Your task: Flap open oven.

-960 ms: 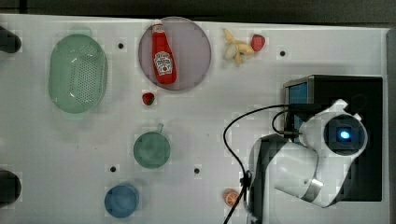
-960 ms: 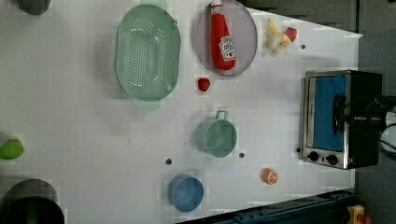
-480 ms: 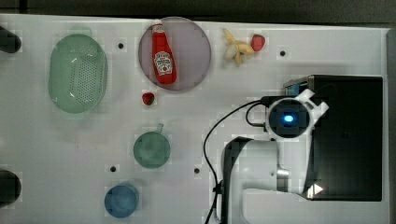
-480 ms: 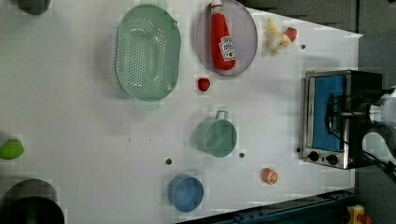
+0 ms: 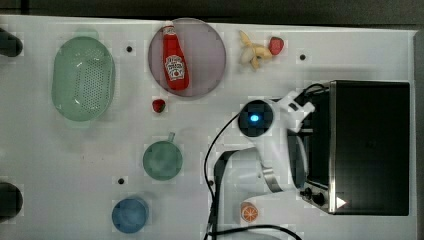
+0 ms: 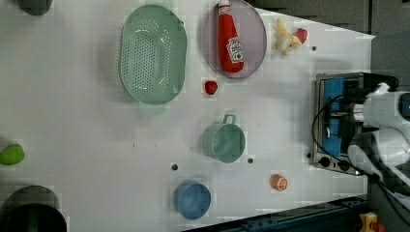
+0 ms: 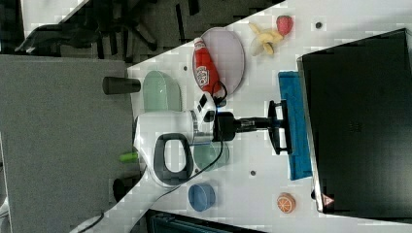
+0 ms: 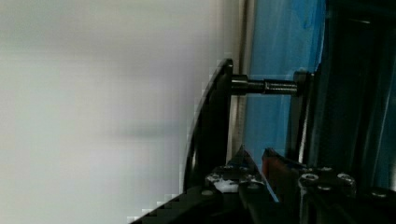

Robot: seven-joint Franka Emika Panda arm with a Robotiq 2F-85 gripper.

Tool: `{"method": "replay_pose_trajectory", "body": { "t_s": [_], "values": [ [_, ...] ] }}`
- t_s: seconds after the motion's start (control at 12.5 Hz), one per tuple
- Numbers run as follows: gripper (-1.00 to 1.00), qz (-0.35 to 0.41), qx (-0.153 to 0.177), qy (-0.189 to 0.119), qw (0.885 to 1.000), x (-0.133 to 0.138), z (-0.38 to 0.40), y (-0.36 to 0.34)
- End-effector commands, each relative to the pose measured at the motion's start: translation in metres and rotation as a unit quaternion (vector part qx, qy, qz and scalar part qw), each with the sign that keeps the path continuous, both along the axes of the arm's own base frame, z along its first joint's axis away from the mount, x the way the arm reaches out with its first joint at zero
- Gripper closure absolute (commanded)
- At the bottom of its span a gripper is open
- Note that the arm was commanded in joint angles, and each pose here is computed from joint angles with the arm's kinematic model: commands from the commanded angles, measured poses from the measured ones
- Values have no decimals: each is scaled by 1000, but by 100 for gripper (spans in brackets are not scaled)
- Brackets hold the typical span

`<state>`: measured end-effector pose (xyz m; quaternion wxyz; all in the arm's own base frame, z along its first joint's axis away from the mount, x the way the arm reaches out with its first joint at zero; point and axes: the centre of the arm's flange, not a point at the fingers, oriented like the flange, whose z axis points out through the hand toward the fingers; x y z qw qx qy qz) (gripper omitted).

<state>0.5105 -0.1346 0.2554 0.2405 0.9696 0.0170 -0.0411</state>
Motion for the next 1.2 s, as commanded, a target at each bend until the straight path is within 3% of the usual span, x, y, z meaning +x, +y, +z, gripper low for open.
{"method": "replay_pose_trajectory", "body": {
  "t_s": [0.08,0.32,0.64,0.96,1.2],
  "values": [
    [65,-27,-35,-7,999,-6,-58,71],
    [65,-21,-78,-17,997,-10,-95,97],
    [65,-53,-99,-32,993,-13,-130,119],
    [65,-50,-100,-26,993,-16,-140,122],
    [65,-68,-67,-74,993,6,-105,131]
  ]
}}
